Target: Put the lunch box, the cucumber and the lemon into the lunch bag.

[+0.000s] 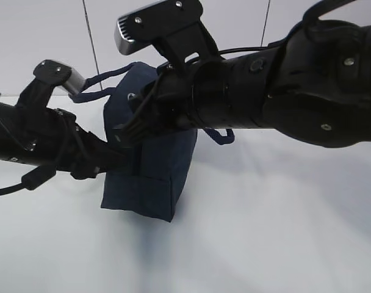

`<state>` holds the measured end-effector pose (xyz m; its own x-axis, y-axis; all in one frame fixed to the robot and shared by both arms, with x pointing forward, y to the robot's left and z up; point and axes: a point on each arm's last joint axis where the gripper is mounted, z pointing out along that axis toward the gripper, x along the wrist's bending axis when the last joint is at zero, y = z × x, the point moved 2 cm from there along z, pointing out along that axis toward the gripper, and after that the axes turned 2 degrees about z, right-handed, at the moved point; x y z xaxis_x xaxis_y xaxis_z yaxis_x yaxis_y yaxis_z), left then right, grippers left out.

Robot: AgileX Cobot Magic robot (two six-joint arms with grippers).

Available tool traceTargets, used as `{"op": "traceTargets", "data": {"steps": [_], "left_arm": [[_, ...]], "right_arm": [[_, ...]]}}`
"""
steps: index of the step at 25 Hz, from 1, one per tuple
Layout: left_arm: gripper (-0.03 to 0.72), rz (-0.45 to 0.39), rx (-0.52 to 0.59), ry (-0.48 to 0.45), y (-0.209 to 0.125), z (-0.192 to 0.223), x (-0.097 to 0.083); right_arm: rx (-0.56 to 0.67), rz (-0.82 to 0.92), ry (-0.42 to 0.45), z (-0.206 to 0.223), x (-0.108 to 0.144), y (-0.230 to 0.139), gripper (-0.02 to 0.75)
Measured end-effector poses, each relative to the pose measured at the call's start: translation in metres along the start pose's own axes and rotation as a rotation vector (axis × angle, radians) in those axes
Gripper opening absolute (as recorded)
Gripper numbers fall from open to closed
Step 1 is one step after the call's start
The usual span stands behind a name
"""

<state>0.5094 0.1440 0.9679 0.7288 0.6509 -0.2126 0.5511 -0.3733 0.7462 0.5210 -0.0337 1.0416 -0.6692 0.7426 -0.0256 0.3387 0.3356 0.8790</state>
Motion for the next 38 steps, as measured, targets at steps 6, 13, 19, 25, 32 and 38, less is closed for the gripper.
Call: {"op": "traceTargets", "data": {"steps": [6,13,19,25,32,38], "left_arm": [[0.134,0.018,0.009,0.035,-0.001,0.009,-0.005],[0.014,0.002,0.001,0.053,0.0,0.009,-0.003],[0.013,-0.003,-0.001,0.03,0.0,0.009,-0.005],[0.013,0.0,0.001,0.001,0.0,0.01,-0.009],[0.013,0.03,0.012,-0.029,0.0,0.014,-0.022],[0.013,0.056,0.021,-0.043,0.0,0.017,-0.031]], "right_arm": [[0.004,0.0,-0.002,0.0,0.0,0.0,-0.013],[-0.008,-0.045,-0.011,0.0,-0.002,0.005,-0.013],[-0.023,-0.046,-0.048,0.004,-0.018,0.012,-0.013],[-0.041,-0.036,-0.095,0.01,-0.04,0.018,-0.013],[-0.036,-0.044,-0.123,0.032,-0.055,0.021,-0.013],[-0.034,-0.02,-0.17,0.046,-0.08,0.022,-0.013]]}}
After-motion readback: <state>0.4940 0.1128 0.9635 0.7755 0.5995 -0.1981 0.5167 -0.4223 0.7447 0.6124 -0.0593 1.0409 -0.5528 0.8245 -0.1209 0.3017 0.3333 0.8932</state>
